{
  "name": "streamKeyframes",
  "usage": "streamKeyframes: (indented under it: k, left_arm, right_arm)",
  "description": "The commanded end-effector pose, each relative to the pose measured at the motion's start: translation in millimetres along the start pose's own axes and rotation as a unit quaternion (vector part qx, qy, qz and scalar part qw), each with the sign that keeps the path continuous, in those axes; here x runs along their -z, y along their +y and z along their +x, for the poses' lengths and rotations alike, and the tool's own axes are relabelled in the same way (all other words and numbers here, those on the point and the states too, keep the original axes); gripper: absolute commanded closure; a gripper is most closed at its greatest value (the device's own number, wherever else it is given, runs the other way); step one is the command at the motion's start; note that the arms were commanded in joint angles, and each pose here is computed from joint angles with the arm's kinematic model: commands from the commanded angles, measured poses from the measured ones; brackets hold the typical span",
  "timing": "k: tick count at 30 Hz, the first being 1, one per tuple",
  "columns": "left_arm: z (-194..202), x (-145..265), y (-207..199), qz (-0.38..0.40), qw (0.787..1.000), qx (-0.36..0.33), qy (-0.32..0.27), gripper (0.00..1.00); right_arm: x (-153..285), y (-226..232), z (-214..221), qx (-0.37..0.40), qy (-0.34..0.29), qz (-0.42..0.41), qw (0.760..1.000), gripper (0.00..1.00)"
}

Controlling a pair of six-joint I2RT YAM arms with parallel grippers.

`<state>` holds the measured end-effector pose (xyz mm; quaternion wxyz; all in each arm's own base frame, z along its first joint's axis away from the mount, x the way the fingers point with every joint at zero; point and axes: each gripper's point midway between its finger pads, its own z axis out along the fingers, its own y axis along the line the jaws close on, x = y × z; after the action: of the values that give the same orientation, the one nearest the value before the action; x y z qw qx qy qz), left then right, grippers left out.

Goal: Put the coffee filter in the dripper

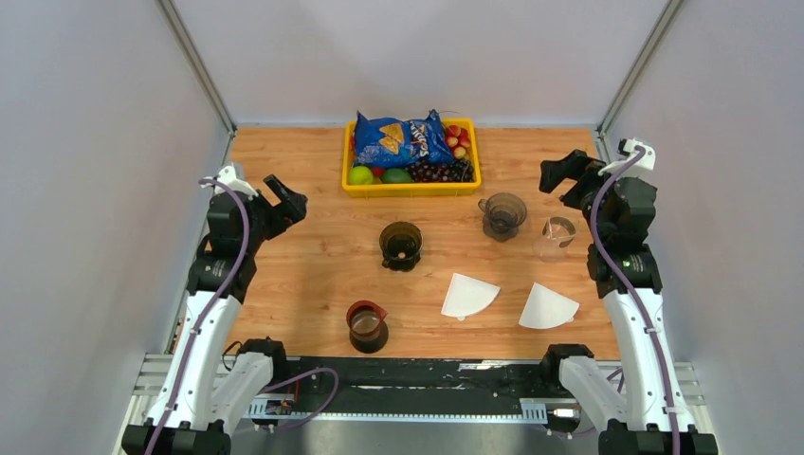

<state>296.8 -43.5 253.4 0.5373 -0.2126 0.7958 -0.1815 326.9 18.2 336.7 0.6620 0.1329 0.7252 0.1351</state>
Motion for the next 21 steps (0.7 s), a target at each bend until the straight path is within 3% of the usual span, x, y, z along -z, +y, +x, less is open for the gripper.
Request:
streamKeyframes:
  k: [1,7,12,21]
  left_arm:
    - [7.5,10.6,4.6,-0.008,1.000,0.000,0.017,0.00]
    - [17.9,19.8,8.0,-0.005,0.999,-0.008,0.031,0.00]
    - [28.4,25.9,10.3,-0.005,0.998,-0.024,0.059,0.00]
    - [72.1,17.3,14.8,0.030,0.994,-0.003,0.107,0.00]
  right_arm:
    - [5.6,14.8,3.9,0.009,0.013,-0.043,0.999,0.00]
    - [4.0,34.5,25.4,0.008,0.060,-0.108,0.992,0.00]
    - [18.1,77.5,55.9,-0.011,0.125,-0.225,0.966,0.00]
    - [21.0,142.2,125.3,-0.004,0.172,-0.257,0.951,0.00]
